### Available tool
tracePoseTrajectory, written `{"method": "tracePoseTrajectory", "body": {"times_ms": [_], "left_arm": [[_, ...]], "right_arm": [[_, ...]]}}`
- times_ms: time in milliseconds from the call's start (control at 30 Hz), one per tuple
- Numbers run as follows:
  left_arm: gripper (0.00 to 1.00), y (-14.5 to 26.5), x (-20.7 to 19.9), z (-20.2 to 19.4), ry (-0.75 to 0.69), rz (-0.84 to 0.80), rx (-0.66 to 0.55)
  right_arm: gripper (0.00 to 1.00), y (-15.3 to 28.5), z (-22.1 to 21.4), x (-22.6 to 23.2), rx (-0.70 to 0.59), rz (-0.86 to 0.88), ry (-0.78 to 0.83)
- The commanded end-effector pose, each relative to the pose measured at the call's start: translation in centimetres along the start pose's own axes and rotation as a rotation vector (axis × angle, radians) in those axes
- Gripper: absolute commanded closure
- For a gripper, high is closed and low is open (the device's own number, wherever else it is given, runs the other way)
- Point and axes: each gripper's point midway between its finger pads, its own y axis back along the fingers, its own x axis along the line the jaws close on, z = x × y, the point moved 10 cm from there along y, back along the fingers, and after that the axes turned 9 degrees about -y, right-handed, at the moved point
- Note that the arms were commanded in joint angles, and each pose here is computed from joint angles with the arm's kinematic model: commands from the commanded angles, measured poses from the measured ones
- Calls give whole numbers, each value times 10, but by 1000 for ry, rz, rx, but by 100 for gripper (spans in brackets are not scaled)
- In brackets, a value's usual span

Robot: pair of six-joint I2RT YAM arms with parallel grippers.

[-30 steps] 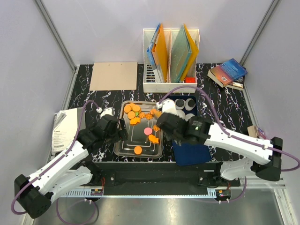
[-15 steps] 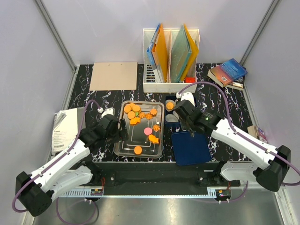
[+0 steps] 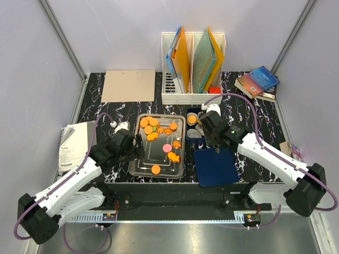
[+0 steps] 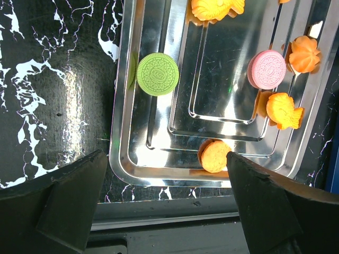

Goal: Pack the cookies

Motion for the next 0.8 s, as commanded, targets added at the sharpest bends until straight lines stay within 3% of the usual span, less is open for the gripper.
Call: {"method": "tracePoseTrajectory", "body": {"times_ms": [0, 267, 533, 767], "left_arm": [[1, 0, -3, 7, 9, 6, -37], [1, -1, -3, 7, 6, 13, -29], [1, -1, -3, 7, 7, 12, -32], [1, -1, -3, 7, 9, 13, -35]], "right_arm": [[61, -10, 6, 1, -22, 28, -15], [60, -10, 7, 1, -20, 47, -25], [46, -10, 6, 0, -18, 43, -27], [44, 1, 15, -2, -63, 44, -47]]}}
